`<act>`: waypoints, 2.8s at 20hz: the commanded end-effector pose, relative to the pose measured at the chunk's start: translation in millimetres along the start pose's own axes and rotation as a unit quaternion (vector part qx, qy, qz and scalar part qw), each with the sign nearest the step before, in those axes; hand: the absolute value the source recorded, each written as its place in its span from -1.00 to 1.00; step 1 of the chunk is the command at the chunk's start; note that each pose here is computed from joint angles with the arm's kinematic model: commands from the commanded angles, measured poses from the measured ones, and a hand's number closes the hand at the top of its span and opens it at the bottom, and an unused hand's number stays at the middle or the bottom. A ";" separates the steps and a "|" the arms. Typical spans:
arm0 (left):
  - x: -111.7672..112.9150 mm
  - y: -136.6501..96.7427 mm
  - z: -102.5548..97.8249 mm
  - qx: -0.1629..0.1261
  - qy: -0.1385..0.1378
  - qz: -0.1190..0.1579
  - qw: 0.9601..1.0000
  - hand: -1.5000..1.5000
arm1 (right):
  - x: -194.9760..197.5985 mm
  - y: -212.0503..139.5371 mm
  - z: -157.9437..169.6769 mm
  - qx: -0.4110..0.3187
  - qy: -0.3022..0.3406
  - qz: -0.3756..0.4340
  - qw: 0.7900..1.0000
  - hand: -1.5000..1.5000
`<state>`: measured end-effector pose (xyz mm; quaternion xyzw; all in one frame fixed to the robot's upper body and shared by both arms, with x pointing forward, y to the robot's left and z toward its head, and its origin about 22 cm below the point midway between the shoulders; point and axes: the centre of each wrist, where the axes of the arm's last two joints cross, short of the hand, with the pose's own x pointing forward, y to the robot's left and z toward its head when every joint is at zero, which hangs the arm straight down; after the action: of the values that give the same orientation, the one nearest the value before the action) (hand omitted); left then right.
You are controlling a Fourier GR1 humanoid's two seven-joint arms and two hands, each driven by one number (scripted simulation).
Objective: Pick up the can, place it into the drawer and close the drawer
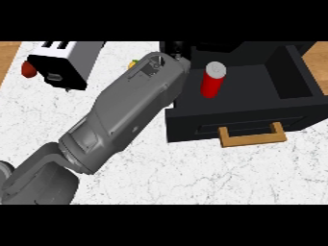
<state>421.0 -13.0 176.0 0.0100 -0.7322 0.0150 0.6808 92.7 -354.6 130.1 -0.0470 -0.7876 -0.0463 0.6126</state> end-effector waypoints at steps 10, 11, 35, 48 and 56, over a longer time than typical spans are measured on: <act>-14.9 0.0 5.0 0.024 -0.003 0.003 1.000 -1.00 | 5.1 -10.5 -4.9 0.006 -0.005 0.003 1.000 -1.00; -7.2 -3.0 3.8 0.028 0.001 0.009 1.000 -1.00 | -3.9 0.0 -2.8 0.015 -0.010 0.004 1.000 -1.00; 14.3 -12.7 7.6 0.010 -0.042 0.064 0.997 -1.00 | 16.7 79.7 -83.5 0.110 -0.150 0.346 0.920 -1.00; 24.4 18.4 -5.7 0.027 -0.037 0.050 0.998 -1.00 | -35.3 161.1 -174.2 0.148 -0.156 0.470 0.856 -1.00; 10.9 38.6 0.4 0.034 -0.031 0.036 0.998 -1.00 | -80.9 181.7 -202.7 0.184 -0.152 0.572 0.785 -1.00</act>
<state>420.3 13.1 193.0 0.0053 -0.7535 0.0652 0.6542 311.9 -205.9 120.1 -0.3525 -0.7265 0.4238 0.4103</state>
